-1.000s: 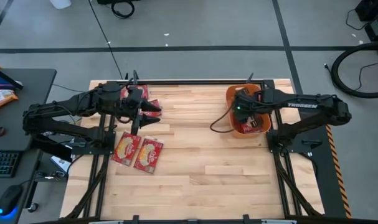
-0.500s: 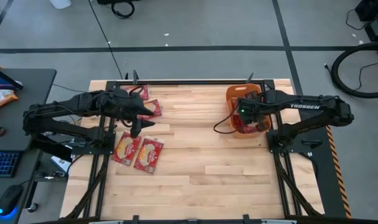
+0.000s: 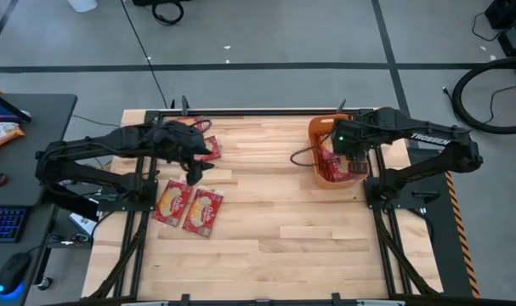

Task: Sort popcorn bags into baskets
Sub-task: Put the red popcorn bag into the orange bin

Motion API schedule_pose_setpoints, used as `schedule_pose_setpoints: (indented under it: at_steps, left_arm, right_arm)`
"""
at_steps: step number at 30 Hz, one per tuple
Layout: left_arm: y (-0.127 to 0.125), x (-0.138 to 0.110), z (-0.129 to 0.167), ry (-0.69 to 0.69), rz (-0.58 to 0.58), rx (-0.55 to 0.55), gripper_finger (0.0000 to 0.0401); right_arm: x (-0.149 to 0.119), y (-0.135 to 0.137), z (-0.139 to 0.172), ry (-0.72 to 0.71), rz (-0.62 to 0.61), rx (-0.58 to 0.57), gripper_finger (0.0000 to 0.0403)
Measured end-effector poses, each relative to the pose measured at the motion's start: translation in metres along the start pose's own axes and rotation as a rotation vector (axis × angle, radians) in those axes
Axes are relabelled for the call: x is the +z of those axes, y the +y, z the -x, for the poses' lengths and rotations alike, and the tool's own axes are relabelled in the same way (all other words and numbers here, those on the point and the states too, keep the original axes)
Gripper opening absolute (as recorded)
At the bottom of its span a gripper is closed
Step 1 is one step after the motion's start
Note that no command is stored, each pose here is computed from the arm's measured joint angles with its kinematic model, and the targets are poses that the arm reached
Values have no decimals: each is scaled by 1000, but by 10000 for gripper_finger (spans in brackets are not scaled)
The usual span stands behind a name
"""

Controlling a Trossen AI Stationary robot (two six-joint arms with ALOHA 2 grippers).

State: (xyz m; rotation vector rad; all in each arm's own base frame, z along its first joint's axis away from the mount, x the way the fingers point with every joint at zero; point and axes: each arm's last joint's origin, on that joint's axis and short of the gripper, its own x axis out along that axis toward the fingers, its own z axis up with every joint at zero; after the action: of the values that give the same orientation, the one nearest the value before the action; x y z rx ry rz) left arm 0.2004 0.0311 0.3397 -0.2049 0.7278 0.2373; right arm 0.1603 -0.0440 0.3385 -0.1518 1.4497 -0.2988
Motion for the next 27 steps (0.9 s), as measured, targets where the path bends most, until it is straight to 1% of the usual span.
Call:
schedule_pose_setpoints:
  at_steps: [3, 5, 7, 13, 20, 24, 27]
  left_arm:
    - [4, 1, -18, 70, -16, 28, 226]
    - [9, -1, -30, 133, -27, 49, 226]
    - [13, -1, -44, 178, -23, 67, 226]
    - [31, -9, -84, 362, 10, 180, 226]
    - [49, -25, -133, 571, -28, 226, 226]
    - [55, -38, -155, 691, -98, 283, 226]
    - [60, -46, -166, 768, -98, 295, 226]
  right_arm:
    - [7, -2, 12, -97, -108, -1, 157]
    - [11, -1, 17, -154, -156, 1, 156]
    - [15, 1, 21, -202, -183, 2, 156]
    - [28, 13, 28, -335, -242, 17, 153]
    - [48, 27, 30, -438, -209, -10, 147]
    - [58, 34, 26, -448, -193, -2, 143]
    - [63, 41, 23, -438, -171, 6, 140]
